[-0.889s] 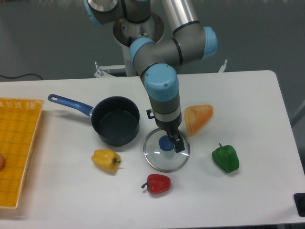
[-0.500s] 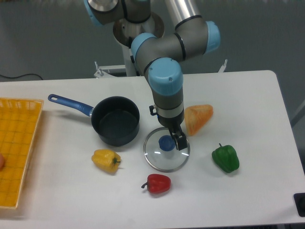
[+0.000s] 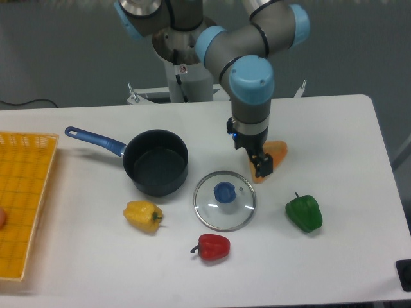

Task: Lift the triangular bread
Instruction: 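Move the gripper from the glass lid over the orange triangular bread, then lower the gripper and close it on the triangular bread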

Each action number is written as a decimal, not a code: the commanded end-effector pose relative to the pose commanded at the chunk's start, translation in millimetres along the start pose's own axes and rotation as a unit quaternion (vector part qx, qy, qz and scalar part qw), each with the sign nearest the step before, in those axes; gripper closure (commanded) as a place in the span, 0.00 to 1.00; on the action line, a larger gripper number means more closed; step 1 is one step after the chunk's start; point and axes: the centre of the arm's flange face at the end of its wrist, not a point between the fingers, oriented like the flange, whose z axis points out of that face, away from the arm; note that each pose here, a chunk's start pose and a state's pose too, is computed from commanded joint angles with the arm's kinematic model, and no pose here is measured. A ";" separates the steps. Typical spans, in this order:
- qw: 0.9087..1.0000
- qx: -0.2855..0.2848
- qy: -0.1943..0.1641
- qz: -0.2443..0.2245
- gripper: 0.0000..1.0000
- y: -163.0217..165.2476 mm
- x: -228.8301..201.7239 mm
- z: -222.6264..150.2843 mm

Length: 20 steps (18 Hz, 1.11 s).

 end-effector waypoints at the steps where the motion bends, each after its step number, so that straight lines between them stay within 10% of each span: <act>1: 1.000 -0.001 -0.001 0.002 0.00 1.0 -0.4 -0.1; 9: 0.996 -0.010 0.015 0.088 0.00 52.9 -9.0 15.6; 20: 0.994 -0.010 0.077 0.076 0.00 68.4 -12.0 95.1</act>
